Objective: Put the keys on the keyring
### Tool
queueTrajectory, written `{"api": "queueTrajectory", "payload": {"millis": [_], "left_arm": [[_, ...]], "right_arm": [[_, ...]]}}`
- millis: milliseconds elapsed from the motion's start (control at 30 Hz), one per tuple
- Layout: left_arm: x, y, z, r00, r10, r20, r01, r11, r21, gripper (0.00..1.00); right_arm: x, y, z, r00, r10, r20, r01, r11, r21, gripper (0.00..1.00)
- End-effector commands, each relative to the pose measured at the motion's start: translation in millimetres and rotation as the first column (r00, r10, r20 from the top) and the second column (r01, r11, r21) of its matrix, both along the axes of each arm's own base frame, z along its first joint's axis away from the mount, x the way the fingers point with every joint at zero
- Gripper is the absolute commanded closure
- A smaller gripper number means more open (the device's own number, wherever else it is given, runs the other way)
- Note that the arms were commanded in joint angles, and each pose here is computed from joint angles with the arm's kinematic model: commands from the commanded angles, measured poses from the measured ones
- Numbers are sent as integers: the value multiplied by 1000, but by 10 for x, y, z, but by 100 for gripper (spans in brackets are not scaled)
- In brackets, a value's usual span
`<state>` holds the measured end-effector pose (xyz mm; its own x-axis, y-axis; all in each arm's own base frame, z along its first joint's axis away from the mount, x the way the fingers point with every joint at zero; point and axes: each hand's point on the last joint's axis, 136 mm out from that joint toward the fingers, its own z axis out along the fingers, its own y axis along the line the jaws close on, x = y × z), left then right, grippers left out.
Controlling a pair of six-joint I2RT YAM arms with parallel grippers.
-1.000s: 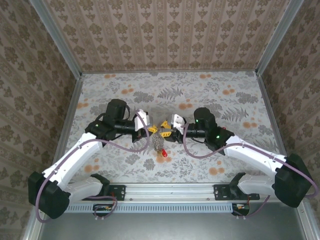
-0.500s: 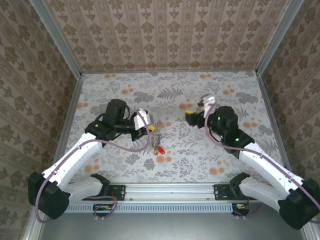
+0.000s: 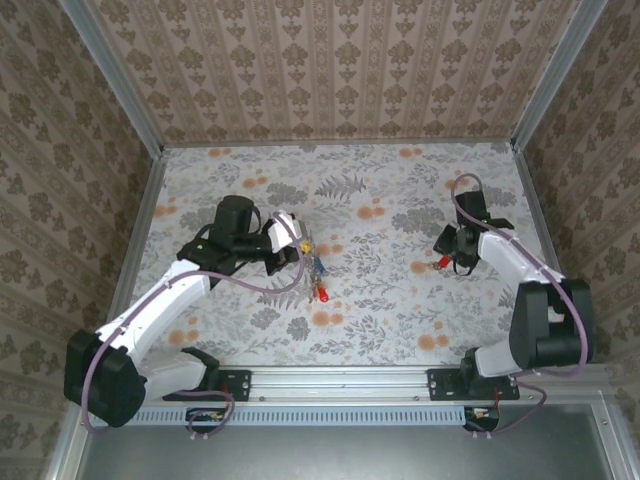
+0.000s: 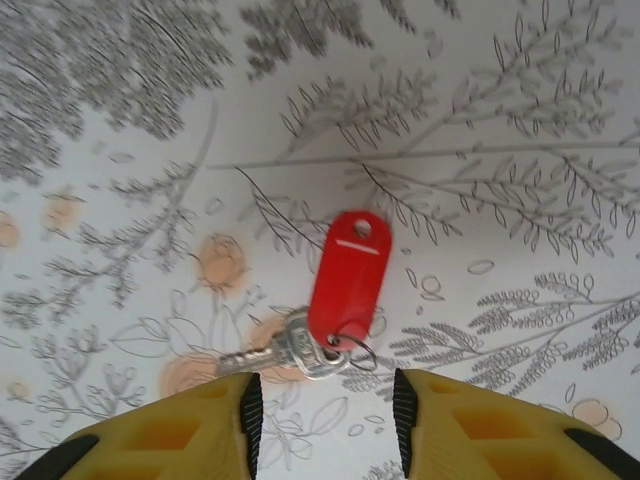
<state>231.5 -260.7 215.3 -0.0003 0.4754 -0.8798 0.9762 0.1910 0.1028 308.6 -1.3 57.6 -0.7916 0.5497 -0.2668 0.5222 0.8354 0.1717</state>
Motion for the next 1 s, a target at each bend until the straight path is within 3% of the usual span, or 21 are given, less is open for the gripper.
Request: {"api": "queueTrajectory", "payload": {"millis": [0,267,800,967], "left_arm": [[-39,-49,107,1000,-28,-2,27,998,-59,100],[-14,39,57,999,-20,33,20,1000,7,100],[-36,39,2,999,-33,21,33,999,12,100],[-76,21,-9,998,-59,5,58,998,7,100]], "right_arm": [[-128,31,-68,999,24,-39,-24,1000,19,59],[-144,24,-341,996,88,-27,-87,995,41,63],[-4,90,-365,980,198,-8,-198,979,51,64],[35,105,-351,977,213,9,-213,976,53,75]]}}
